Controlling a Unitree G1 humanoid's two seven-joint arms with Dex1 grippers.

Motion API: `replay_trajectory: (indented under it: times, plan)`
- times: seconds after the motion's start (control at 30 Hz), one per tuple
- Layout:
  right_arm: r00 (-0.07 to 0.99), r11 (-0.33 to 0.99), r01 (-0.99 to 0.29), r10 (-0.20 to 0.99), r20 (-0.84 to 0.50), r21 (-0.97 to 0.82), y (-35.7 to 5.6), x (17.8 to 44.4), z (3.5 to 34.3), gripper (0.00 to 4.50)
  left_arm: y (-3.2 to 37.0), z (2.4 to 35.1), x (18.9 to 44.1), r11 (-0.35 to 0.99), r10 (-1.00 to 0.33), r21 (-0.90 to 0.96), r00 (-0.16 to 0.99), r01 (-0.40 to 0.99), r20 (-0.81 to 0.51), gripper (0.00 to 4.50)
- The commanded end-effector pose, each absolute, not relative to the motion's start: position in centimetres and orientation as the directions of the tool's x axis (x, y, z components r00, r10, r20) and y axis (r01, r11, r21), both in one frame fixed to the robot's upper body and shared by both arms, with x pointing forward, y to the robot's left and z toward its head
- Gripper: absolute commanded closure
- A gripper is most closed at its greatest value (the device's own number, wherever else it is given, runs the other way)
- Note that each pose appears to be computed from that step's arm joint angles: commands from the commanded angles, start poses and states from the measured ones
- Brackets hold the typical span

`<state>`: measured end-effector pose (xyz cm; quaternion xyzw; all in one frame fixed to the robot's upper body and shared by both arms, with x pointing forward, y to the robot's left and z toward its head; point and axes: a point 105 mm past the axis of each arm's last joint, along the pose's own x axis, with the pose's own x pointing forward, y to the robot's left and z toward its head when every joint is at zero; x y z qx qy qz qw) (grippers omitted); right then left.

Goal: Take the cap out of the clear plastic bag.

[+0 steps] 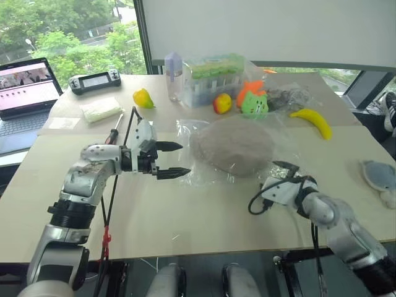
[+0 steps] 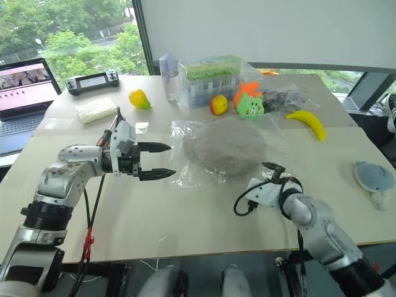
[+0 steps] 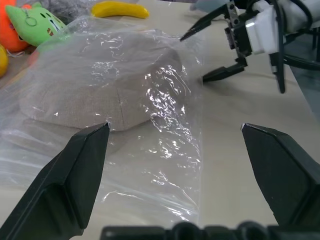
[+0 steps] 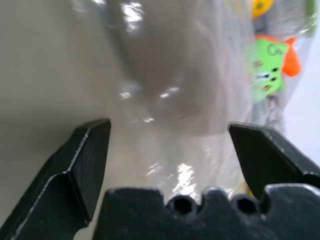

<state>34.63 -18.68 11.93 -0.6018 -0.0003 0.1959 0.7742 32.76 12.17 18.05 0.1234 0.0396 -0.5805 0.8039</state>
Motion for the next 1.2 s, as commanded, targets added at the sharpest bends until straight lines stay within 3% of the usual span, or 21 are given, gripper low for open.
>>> replay_trajectory:
  times: [0.03, 0.3, 0.47, 0.6, 0.67, 0.73, 0.8, 0.9, 1.0, 1.1, 1.2]
  plan:
    - [0.911, 0.15, -0.273, 0.359, -0.205, -0.95, -17.1, 36.7, 11.9, 0.06, 12.8, 19.0, 32.4, 0.322, -0.912, 0.202, 0.361, 0.925, -0.195, 0.0]
    - [0.854, 0.087, -0.314, 0.462, -0.241, -0.946, -13.2, 39.5, 9.6, 0.06, 13.9, 19.1, 30.7, 0.396, -0.881, 0.206, 0.433, 0.895, -0.189, 0.0]
    - [0.824, 0.08, -0.377, 0.484, -0.295, -0.923, -12.8, 39.7, 7.7, 1.35, 14.9, 18.7, 30.8, 0.45, -0.851, 0.211, 0.489, 0.868, -0.194, 0.0]
    - [0.814, 0.05, -0.354, 0.508, -0.281, -0.934, -12.7, 39.8, 8.1, 2.94, 15.9, 18.4, 31.4, 0.499, -0.817, 0.225, 0.541, 0.837, -0.199, 0.0]
    - [0.793, 0.022, -0.334, 0.548, -0.268, -0.942, -12.3, 39.5, 8.7, 3.19, 16.4, 18.3, 31.8, 0.526, -0.799, 0.233, 0.569, 0.818, -0.196, 0.0]
    - [0.758, -0.039, -0.265, 0.61, -0.233, -0.964, -11.6, 38.9, 10.0, 3.84, 16.8, 18.4, 32.4, 0.556, -0.785, 0.222, 0.594, 0.801, -0.177, 0.0]
    - [0.645, -0.11, -0.185, 0.736, -0.205, -0.977, -9.9, 36.6, 11.6, 4.44, 16.8, 18.7, 32.8, 0.571, -0.787, 0.193, 0.599, 0.798, -0.145, 0.0]
    - [0.394, -0.206, -0.106, 0.89, -0.231, -0.973, -8.3, 31.4, 12.9, 4.44, 16.6, 18.8, 33.2, 0.564, -0.797, 0.183, 0.589, 0.805, -0.136, 0.0]
    - [0.288, -0.246, -0.046, 0.925, -0.249, -0.968, -8.8, 29.2, 13.9, 4.44, 16.4, 18.5, 33.5, 0.554, -0.801, 0.189, 0.581, 0.811, -0.144, 0.0]
    - [0.285, -0.35, -0.02, 0.896, -0.341, -0.937, -11.0, 29.7, 13.7, 4.44, 16.1, 18.5, 33.7, 0.548, -0.808, 0.182, 0.573, 0.816, -0.136, 0.0]
    - [0.48, -0.464, -0.037, 0.769, -0.423, -0.885, -14.9, 34.9, 13.6, 4.44, 15.6, 18.2, 33.6, 0.542, -0.814, 0.175, 0.565, 0.822, -0.13, 0.0]
